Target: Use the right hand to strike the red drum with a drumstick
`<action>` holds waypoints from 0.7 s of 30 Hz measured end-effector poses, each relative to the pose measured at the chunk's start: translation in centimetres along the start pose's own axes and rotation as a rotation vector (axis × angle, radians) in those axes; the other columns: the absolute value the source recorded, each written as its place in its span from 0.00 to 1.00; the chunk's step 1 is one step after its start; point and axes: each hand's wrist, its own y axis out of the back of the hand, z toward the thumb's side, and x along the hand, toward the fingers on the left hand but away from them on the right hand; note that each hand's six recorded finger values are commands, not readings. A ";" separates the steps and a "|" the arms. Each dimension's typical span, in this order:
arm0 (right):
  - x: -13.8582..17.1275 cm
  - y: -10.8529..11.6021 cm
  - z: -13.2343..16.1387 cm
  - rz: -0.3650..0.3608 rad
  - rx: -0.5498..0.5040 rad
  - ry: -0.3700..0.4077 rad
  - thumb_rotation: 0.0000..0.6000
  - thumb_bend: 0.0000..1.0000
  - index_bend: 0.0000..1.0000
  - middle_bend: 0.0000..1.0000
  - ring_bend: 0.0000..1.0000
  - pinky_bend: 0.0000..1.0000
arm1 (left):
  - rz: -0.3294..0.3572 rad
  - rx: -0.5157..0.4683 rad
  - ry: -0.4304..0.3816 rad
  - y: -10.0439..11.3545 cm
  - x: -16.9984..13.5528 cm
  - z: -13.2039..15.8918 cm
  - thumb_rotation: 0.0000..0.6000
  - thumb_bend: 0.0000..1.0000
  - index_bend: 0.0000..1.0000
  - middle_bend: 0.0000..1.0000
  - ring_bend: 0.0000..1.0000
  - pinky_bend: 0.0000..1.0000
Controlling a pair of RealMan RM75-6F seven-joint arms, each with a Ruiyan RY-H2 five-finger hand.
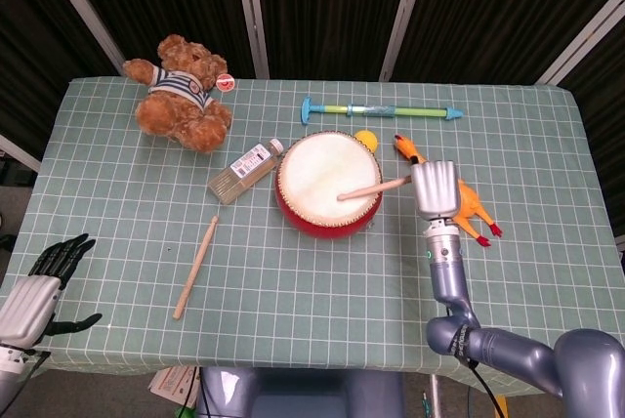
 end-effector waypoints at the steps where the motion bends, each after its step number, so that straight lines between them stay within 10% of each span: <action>1: -0.1 0.8 0.2 -0.009 -0.103 -0.025 1.00 0.64 0.97 1.00 1.00 0.93 | 0.000 0.001 -0.001 0.0 0.0 0.0 1.00 0.01 0.00 0.00 0.00 0.00; 8: -0.1 4.4 -1.0 -0.050 -0.560 -0.162 1.00 0.64 0.97 1.00 1.00 0.93 | 0.002 0.001 0.003 0.0 0.0 0.0 1.00 0.01 0.00 0.00 0.00 0.00; 21: 1.1 3.7 -3.4 0.103 -1.231 -0.489 1.00 0.64 0.97 1.00 1.00 0.93 | 0.004 0.000 0.004 0.0 -0.1 0.0 1.00 0.01 0.00 0.00 0.00 0.00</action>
